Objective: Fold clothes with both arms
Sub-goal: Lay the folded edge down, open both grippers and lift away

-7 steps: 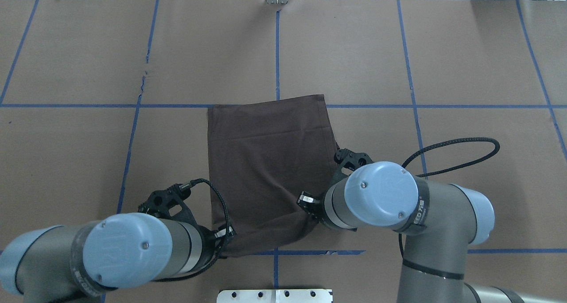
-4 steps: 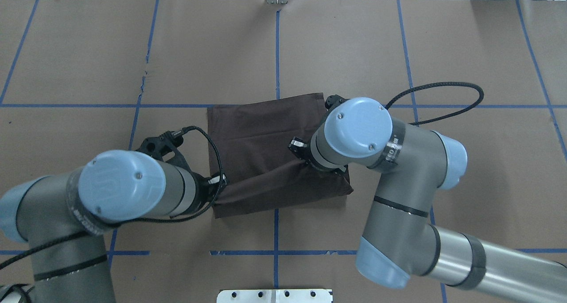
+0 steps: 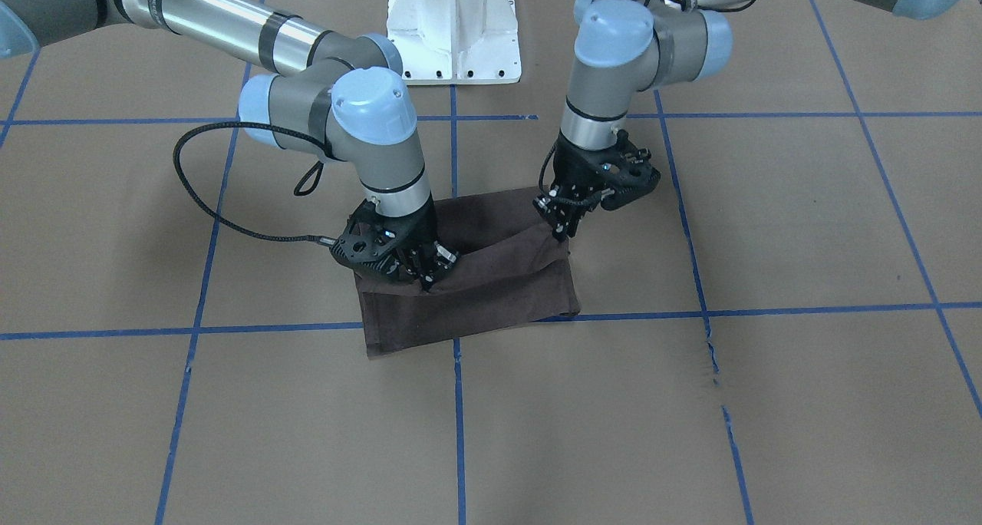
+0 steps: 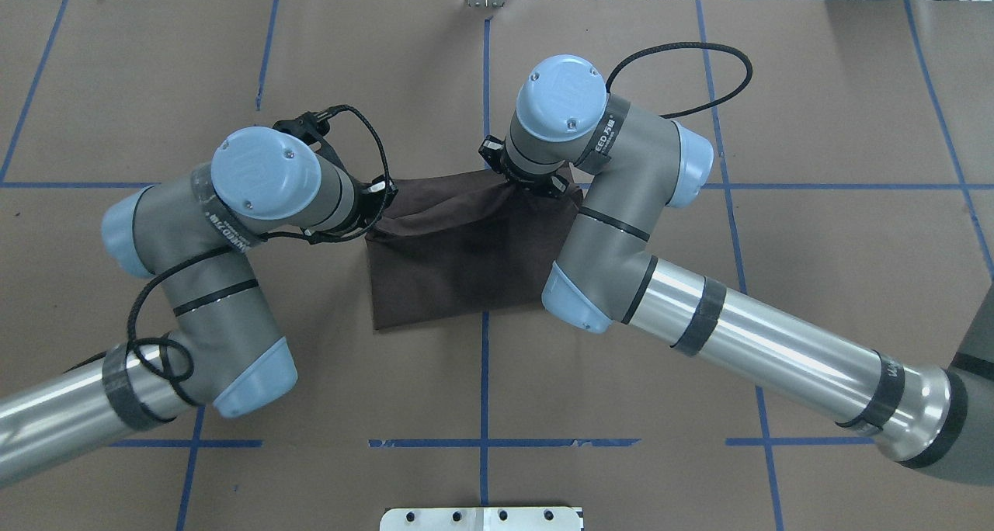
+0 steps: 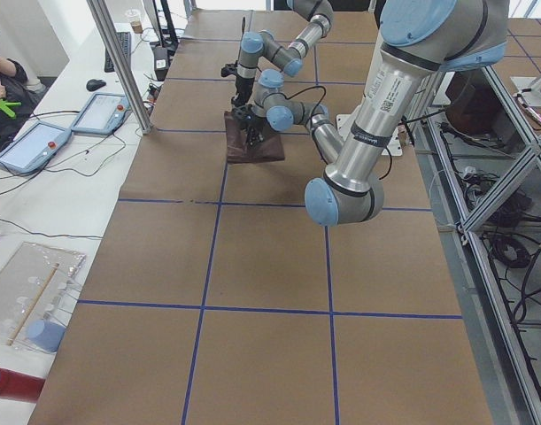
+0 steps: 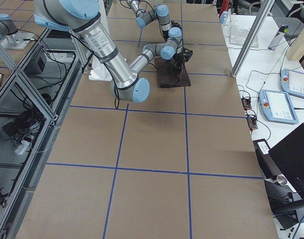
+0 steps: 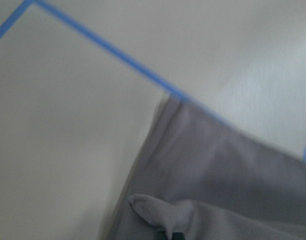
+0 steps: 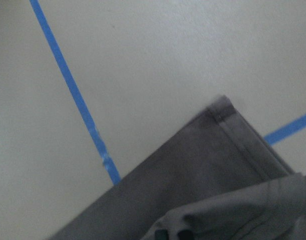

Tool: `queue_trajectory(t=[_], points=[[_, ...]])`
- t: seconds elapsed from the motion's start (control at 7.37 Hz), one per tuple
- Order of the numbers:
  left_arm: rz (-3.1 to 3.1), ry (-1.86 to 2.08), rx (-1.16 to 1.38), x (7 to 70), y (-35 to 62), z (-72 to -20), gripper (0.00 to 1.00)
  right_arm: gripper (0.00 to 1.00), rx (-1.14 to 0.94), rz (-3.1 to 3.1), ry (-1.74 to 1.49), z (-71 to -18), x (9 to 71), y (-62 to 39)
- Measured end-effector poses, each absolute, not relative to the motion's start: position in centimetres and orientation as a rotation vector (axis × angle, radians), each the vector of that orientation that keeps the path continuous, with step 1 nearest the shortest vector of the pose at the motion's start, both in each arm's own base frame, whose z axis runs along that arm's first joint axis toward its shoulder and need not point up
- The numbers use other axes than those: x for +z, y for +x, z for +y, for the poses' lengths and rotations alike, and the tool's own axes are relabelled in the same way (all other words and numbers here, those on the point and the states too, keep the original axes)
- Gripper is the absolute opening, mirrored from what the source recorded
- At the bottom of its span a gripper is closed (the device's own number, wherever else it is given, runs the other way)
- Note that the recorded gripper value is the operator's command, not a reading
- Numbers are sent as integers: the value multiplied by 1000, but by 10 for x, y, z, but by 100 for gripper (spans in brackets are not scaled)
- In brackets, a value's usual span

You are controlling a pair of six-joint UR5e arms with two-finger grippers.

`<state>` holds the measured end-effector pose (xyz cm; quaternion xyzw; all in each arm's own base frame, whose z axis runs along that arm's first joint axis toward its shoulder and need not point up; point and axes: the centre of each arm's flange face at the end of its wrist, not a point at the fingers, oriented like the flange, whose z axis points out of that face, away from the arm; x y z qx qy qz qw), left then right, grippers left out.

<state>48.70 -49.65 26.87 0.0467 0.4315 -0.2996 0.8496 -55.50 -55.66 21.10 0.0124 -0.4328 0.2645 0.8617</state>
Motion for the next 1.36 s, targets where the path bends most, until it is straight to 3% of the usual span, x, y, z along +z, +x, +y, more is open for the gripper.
queue_trajectory(t=[0.41, 0.81, 1.09, 1.36], points=[[841, 238, -548, 307, 444, -585, 100, 100, 391, -879, 52, -636, 244, -508], [836, 255, -396, 327, 388, -594, 100, 100, 245, -818, 93, -678, 290, -432], [823, 309, -237, 357, 294, -596, 100, 100, 92, -771, 119, -687, 360, -310], [756, 374, -34, 420, 162, -595, 100, 100, -36, -749, 123, -662, 452, -184]])
